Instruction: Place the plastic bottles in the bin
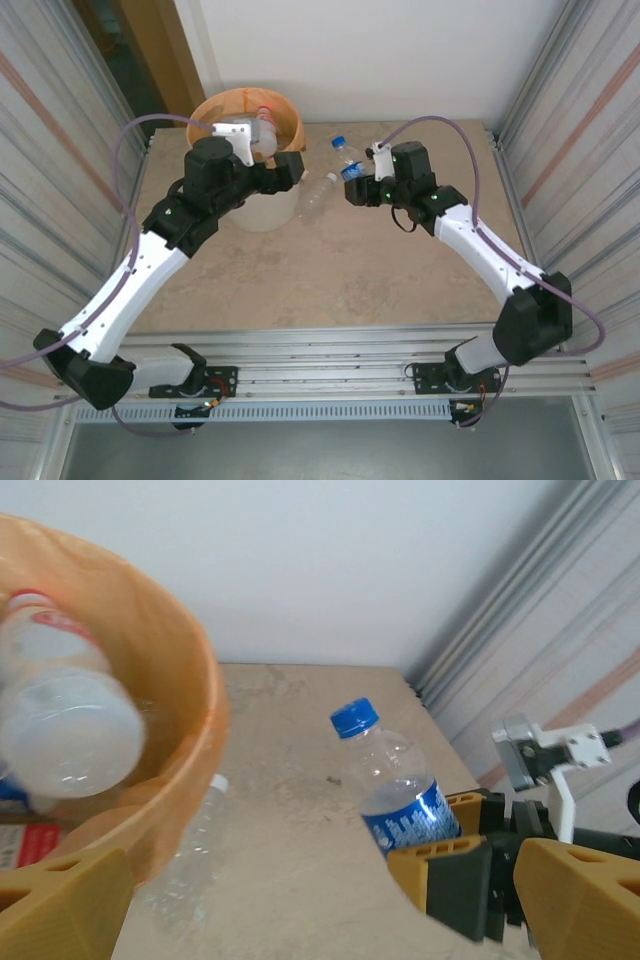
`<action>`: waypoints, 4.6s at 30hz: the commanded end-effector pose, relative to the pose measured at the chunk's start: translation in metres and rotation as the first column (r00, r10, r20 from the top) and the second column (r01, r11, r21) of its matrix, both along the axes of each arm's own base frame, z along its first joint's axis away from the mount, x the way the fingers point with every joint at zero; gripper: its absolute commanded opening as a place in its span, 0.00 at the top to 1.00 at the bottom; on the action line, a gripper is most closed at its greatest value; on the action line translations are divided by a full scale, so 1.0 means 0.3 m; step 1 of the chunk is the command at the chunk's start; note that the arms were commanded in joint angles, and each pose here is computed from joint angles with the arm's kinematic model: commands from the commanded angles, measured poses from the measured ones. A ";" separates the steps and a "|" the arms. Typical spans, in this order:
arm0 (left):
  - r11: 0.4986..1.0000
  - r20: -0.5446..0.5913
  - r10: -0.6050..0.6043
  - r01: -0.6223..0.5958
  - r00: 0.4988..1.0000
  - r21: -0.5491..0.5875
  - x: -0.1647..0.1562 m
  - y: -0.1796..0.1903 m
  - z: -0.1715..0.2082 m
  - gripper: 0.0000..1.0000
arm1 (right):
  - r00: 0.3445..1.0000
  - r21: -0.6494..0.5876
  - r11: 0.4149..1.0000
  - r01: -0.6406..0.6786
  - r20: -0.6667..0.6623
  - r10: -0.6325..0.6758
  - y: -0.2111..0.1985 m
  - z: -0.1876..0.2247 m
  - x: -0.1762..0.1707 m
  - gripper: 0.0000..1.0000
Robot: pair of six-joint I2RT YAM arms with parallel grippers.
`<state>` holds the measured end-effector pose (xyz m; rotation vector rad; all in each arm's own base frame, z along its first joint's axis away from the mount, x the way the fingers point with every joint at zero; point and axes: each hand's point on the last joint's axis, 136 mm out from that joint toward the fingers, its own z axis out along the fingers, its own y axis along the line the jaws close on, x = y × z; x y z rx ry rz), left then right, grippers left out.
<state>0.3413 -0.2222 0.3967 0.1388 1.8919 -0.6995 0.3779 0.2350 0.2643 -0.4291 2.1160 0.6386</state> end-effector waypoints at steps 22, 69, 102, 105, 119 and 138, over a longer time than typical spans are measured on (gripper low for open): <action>0.968 -0.029 -0.196 0.188 0.980 -0.165 0.021 -0.189 0.005 0.12 | 0.924 0.166 0.958 -0.233 0.345 0.165 0.294 0.363 -0.178 0.74; 0.802 -0.017 0.307 -0.249 0.952 0.543 0.485 0.372 0.014 0.64 | 0.957 0.071 0.962 0.265 0.101 -0.271 -0.140 0.149 -0.174 0.02; 0.880 -0.088 0.249 -0.188 0.964 0.437 0.498 0.306 0.009 0.16 | 0.953 0.065 0.953 0.296 0.044 -0.299 -0.138 0.090 -0.132 0.02; 0.892 -0.067 0.241 -0.194 0.968 0.407 0.468 0.306 0.044 0.16 | 0.941 0.061 0.939 0.337 0.009 -0.338 -0.149 0.062 -0.115 0.02; 0.922 0.114 0.213 -0.238 0.971 0.305 0.160 0.261 0.177 0.01 | 0.857 -0.038 0.894 0.447 -0.270 -0.439 -0.086 -0.200 0.031 0.02; 0.938 0.085 0.332 -0.338 0.940 0.076 -0.131 0.353 -0.037 0.01 | 0.794 -0.106 0.888 0.447 -0.411 -0.448 0.174 -0.510 0.345 0.02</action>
